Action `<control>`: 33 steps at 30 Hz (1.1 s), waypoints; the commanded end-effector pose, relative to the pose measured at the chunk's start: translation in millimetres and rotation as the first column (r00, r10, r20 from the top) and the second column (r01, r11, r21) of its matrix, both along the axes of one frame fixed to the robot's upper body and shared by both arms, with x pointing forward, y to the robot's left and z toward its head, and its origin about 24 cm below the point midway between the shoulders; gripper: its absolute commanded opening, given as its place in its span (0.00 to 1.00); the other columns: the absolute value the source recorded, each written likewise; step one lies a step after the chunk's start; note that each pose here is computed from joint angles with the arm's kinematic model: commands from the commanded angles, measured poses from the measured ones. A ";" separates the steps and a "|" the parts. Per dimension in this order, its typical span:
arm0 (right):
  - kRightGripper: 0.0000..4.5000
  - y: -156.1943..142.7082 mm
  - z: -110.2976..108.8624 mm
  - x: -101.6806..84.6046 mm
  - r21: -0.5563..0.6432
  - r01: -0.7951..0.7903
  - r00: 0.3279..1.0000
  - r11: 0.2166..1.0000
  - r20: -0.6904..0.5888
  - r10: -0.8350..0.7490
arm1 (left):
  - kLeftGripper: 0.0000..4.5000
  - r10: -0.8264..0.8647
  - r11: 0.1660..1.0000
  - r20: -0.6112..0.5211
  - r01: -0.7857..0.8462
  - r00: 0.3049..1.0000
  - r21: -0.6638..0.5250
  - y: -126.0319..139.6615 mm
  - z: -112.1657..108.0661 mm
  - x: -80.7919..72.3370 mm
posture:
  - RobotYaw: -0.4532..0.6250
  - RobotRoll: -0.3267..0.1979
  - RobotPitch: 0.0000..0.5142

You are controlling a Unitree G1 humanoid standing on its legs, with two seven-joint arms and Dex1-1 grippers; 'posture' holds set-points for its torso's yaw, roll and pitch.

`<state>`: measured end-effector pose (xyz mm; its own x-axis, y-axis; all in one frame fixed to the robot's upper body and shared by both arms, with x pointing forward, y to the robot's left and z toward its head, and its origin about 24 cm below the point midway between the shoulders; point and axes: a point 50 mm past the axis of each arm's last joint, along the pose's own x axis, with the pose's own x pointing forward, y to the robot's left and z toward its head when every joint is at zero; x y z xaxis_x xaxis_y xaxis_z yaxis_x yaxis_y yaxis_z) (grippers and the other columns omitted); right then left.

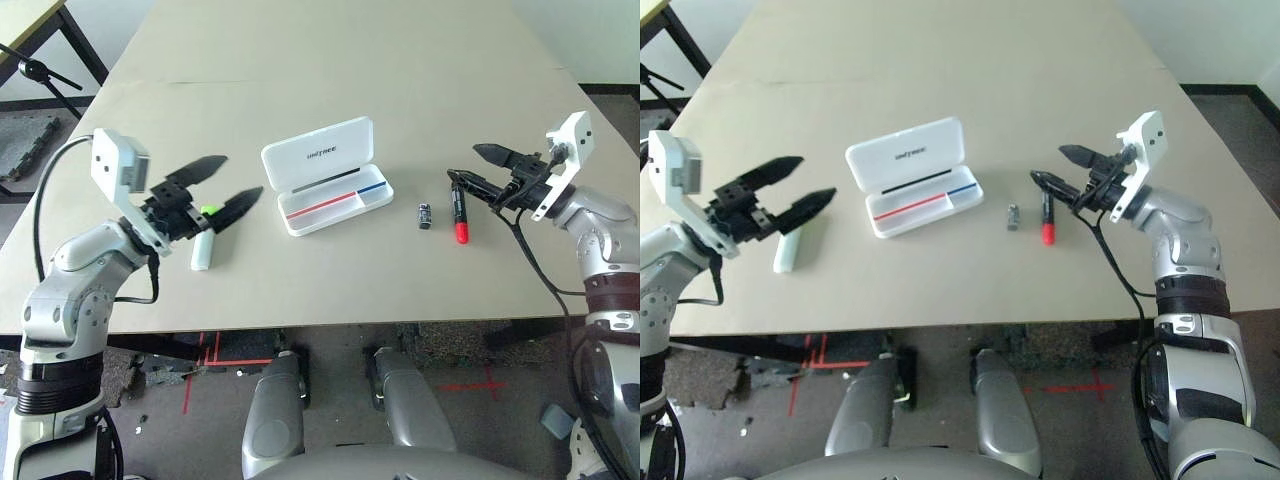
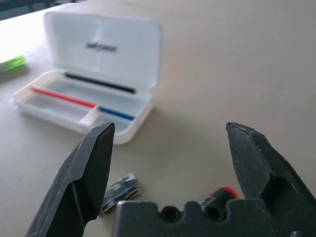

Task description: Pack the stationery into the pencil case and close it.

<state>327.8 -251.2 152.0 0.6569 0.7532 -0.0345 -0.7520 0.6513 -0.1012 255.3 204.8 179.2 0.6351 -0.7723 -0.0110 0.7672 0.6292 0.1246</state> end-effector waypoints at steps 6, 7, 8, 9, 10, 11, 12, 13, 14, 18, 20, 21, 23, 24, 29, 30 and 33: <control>1.00 4.0 -5.2 -4.5 -0.040 -0.028 0.999 0.999 -0.018 0.028 | 1.00 -0.122 0.985 -0.026 0.124 0.992 0.119 -40.5 -13.3 12.2 | 0.36 0.62 0.36; 1.00 4.2 -5.8 -4.9 -0.040 -0.029 0.999 0.999 -0.018 0.028 | 1.00 -0.137 0.979 -0.040 0.141 0.990 0.145 -44.0 -17.9 12.6 | 0.36 0.62 0.36; 1.00 4.5 -6.6 -5.4 -0.040 -0.030 0.999 0.999 -0.019 0.029 | 1.00 -0.151 0.974 -0.052 0.158 0.987 0.165 -47.6 -22.0 13.1 | 0.35 0.62 0.36; 1.00 4.8 -7.6 -6.1 -0.043 -0.033 0.999 0.999 -0.021 0.032 | 1.00 -0.165 0.968 -0.067 0.175 0.984 0.183 -51.5 -26.5 13.6 | 0.35 0.62 0.36; 1.00 5.4 -8.5 -6.6 -0.045 -0.036 0.999 0.998 -0.022 0.035 | 1.00 -0.175 0.962 -0.078 0.187 0.982 0.199 -54.7 -30.1 14.1 | 0.35 0.62 0.36; 1.00 5.8 -9.4 -7.2 -0.047 -0.038 0.999 0.998 -0.024 0.037 | 1.00 -0.183 0.957 -0.087 0.197 0.979 0.214 -57.2 -33.2 14.5 | 0.35 0.62 0.36; 1.00 6.2 -10.4 -7.5 -0.048 -0.040 0.999 0.998 -0.026 0.039 | 1.00 -0.187 0.950 -0.100 0.206 0.977 0.234 -59.2 -37.0 15.2 | 0.35 0.62 0.35; 1.00 6.6 -11.1 -7.7 -0.049 -0.042 0.999 0.998 -0.027 0.041 | 1.00 -0.188 0.943 -0.113 0.211 0.976 0.259 -61.0 -40.8 16.1 | 0.35 0.62 0.35; 1.00 7.2 -11.4 -7.8 -0.050 -0.044 0.999 0.998 -0.027 0.043 | 1.00 -0.184 0.936 -0.126 0.213 0.975 0.282 -61.9 -44.2 17.2 | 0.34 0.62 0.35; 1.00 9.6 -11.0 -7.8 -0.055 -0.048 0.999 0.997 -0.021 0.047 | 1.00 -0.159 0.916 -0.148 0.201 0.976 0.347 -62.8 -52.7 24.5 | 0.34 0.62 0.35; 1.00 10.5 -11.3 -7.8 -0.057 -0.049 0.999 0.997 -0.019 0.048 | 1.00 -0.148 0.908 -0.153 0.196 0.977 0.369 -63.6 -55.8 28.2 | 0.34 0.62 0.34; 1.00 10.8 -11.6 -7.7 -0.058 -0.049 0.999 0.997 -0.017 0.048 | 1.00 -0.147 0.907 -0.159 0.197 0.976 0.372 -64.1 -56.8 29.4 | 0.34 0.62 0.34; 1.00 11.3 -12.0 -7.7 -0.060 -0.048 0.999 0.997 -0.015 0.047 | 1.00 -0.140 0.907 -0.165 0.193 0.976 0.374 -64.3 -58.1 31.7 | 0.33 0.62 0.34; 1.00 11.6 -12.1 -7.8 -0.060 -0.047 0.999 0.997 -0.013 0.047 | 1.00 -0.137 0.906 -0.166 0.192 0.976 0.377 -64.1 -58.7 32.7 | 0.33 0.62 0.33; 1.00 12.9 -12.6 -7.7 -0.064 -0.041 0.999 0.997 -0.006 0.040 | 1.00 -0.134 0.897 -0.189 0.200 0.973 0.394 -64.7 -62.3 34.6 | 0.33 0.62 0.34; 1.00 13.2 -12.6 -7.9 -0.066 -0.040 0.999 0.997 -0.004 0.040 | 1.00 -0.135 0.896 -0.195 0.204 0.972 0.394 -65.0 -62.7 34.4 | 0.32 0.62 0.34; 1.00 13.8 -12.5 -8.4 -0.065 -0.035 0.999 0.997 0.000 0.036 | 1.00 -0.109 0.890 -0.228 0.197 0.967 0.410 -64.6 -66.7 35.0 | 0.32 0.62 0.34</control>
<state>321.5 -239.9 142.6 0.6354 0.7693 -0.0675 -0.7700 0.6245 -0.1307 290.7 140.4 119.0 0.4684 -0.7710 -0.4315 0.8833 0.4193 0.2096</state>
